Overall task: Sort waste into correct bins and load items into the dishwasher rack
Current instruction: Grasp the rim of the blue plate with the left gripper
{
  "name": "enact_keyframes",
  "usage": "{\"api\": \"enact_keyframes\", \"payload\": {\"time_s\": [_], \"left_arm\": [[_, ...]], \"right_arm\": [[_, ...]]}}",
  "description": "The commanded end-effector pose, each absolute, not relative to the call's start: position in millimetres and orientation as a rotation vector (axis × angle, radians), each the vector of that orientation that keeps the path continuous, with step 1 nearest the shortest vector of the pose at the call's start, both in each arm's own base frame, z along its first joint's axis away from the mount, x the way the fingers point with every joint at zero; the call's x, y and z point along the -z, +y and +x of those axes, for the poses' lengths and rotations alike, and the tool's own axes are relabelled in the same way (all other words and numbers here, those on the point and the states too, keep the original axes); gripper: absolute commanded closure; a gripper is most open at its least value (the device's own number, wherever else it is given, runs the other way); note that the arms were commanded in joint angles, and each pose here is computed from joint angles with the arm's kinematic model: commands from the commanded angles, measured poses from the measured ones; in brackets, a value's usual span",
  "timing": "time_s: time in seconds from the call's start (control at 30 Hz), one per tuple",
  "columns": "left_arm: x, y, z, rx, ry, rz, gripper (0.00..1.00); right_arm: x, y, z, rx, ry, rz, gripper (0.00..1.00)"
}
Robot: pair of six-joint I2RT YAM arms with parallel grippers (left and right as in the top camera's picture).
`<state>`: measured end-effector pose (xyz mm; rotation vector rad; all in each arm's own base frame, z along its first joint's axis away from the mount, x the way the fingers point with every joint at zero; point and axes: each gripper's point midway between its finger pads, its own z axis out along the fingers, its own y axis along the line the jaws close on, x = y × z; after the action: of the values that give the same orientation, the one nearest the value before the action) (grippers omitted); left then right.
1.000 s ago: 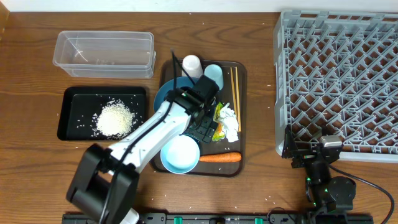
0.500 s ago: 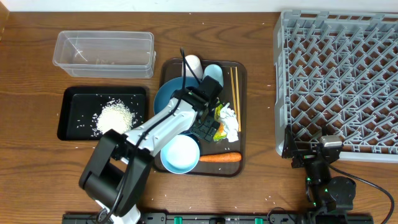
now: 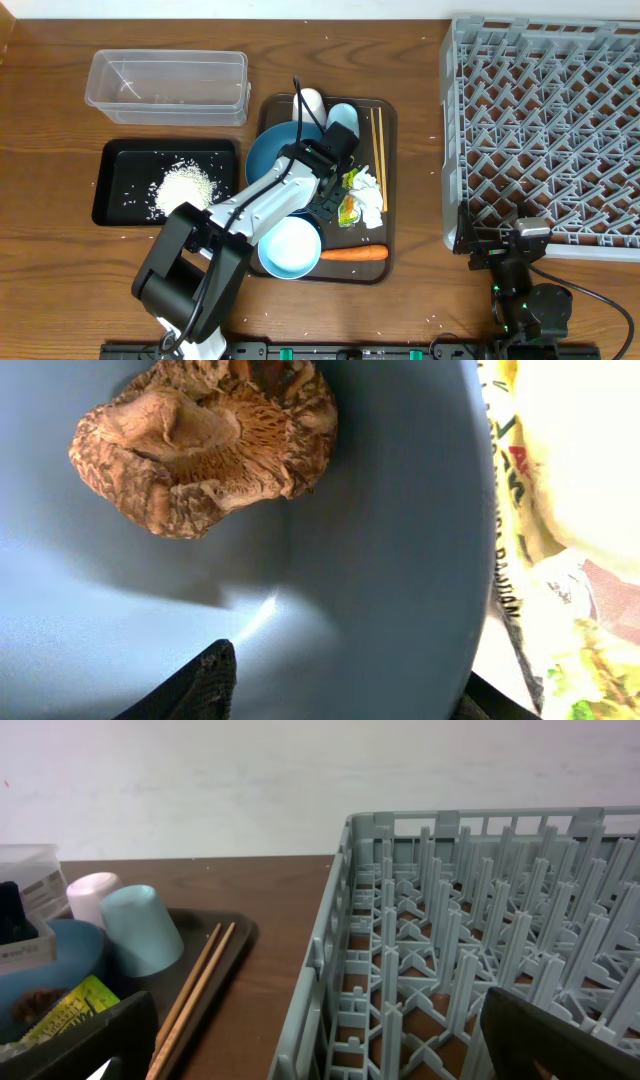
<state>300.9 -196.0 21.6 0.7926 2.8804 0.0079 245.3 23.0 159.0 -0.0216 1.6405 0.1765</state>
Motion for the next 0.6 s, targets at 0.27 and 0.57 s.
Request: {"api": "enact_keyframes", "payload": {"time_s": [0.27,0.57], "left_arm": [[-10.7,-191.2,298.7,-0.029,2.889,0.787,0.44],[-6.7,-192.1,296.7,-0.010,2.895,0.768,0.46]], "right_arm": [[-157.3,19.8,245.6,-0.161,1.646,-0.015,0.01],[-157.3,19.8,245.6,-0.161,1.645,-0.015,0.01]]}}
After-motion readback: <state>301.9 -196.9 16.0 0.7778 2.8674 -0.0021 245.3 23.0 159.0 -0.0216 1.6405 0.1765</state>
